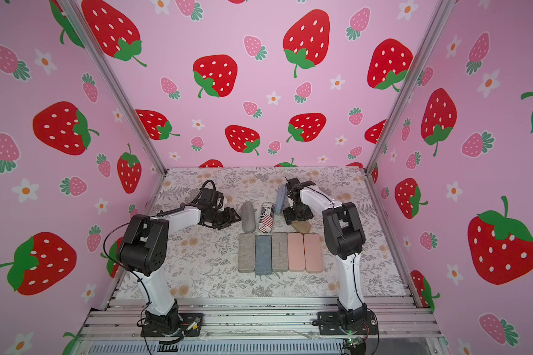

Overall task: Close the glasses case
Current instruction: Adjust the glasses case at the center of the board.

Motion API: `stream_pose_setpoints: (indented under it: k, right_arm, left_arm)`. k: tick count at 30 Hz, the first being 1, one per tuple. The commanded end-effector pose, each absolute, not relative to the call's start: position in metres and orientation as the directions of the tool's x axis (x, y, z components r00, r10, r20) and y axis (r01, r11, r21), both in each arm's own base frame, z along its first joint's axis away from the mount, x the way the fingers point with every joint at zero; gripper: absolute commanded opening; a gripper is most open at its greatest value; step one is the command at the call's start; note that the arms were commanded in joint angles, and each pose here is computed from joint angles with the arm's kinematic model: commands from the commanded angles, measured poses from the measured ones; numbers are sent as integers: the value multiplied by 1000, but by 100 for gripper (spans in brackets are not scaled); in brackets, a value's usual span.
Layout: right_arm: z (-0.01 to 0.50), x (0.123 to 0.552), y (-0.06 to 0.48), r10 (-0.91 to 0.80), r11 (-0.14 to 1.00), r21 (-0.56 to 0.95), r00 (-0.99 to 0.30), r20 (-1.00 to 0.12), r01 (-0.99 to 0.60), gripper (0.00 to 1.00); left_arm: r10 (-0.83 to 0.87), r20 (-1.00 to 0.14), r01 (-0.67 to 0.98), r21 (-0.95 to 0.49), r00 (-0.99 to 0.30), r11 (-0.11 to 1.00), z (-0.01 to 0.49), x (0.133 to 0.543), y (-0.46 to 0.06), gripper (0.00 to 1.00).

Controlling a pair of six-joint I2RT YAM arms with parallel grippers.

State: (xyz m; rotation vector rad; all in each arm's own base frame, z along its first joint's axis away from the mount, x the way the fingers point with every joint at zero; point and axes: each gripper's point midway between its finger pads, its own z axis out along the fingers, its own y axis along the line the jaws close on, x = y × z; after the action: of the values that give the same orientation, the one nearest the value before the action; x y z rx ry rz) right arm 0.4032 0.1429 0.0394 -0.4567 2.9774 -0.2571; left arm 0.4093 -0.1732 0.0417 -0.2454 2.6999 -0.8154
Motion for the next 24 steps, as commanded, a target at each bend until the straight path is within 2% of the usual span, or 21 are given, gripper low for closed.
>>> stream_pose_setpoints:
  k: [1,6,9,14,24]
  right_arm:
    - [37,408,148,-305,945,-153,-949,-83,-290,75]
    - [36,419,154,-296,950,-139,-950,-97,-281,66]
    - [38,429,157,-276,957,-128,-954,-117,-261,57]
    - [41,442,163,-218,974,-89,-968,-127,-208,54]
    - [44,440,185,-115,992,31,-985,-125,-120,53]
  left_arm:
    - [-251,-256,-61,-577,-934,815,50,420,-177,62]
    - [-248,-252,-62,-575,-935,816,47,422,-178,62]
    - [-248,-249,-64,-574,-936,817,45,423,-178,62]
    - [-250,-246,-68,-573,-936,817,44,426,-177,62]
    - [-248,-245,-65,-576,-937,815,44,423,-178,62]
